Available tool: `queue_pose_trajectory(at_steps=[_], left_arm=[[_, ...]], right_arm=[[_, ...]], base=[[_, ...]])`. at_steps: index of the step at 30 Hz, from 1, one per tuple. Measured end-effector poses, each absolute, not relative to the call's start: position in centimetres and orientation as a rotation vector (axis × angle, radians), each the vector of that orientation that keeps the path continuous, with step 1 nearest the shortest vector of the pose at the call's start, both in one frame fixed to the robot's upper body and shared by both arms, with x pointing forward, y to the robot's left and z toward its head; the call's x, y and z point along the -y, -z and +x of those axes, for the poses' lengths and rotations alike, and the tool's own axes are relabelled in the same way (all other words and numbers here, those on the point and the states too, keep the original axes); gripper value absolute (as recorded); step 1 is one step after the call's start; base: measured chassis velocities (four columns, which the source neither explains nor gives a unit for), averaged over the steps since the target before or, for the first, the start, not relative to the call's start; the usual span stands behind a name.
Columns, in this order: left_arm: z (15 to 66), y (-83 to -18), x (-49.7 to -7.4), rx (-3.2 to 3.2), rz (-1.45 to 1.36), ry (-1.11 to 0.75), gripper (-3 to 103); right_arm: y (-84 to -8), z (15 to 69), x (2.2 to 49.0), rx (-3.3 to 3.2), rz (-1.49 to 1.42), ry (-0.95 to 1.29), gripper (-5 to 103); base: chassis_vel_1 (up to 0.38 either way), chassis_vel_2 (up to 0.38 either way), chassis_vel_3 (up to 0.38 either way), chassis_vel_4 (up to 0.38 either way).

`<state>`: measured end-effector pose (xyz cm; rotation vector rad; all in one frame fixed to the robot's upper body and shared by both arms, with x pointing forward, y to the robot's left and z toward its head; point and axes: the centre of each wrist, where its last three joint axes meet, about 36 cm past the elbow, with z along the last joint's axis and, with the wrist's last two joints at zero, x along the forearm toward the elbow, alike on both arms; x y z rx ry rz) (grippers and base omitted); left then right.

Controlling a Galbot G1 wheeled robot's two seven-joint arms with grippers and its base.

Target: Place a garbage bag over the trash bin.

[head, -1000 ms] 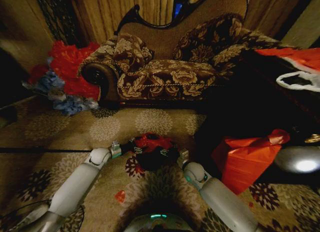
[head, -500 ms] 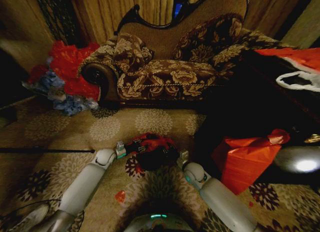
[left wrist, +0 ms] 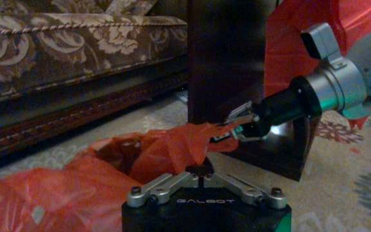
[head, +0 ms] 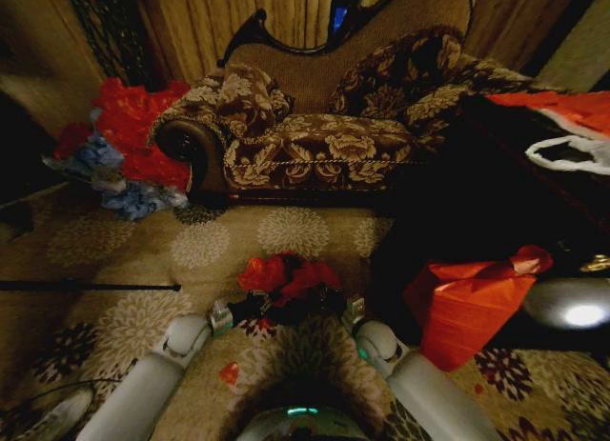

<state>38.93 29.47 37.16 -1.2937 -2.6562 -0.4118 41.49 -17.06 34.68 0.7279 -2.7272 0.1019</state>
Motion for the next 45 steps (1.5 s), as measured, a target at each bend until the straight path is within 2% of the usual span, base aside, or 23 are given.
queue_pose_trajectory(at_steps=[14,24,45], left_arm=[[35.9,-35.3,-27.6,2.662,-1.243,0.369,0],[35.2,-28.8,-28.1,2.578,-1.136,0.309,0],[38.0,-20.0,-25.1,2.612,-0.887,0.257,0]], right_arm=[[-33.4,40.0,17.3,2.713,0.706,-0.104,0],[-31.1,40.1,16.7,2.690,0.694,-0.122,0],[-26.8,41.4,15.5,2.654,0.626,-0.096,0]], base=[[0.000,0.000,0.000,0.000],[0.000,0.000,0.000,0.000],[0.000,0.000,0.000,0.000]])
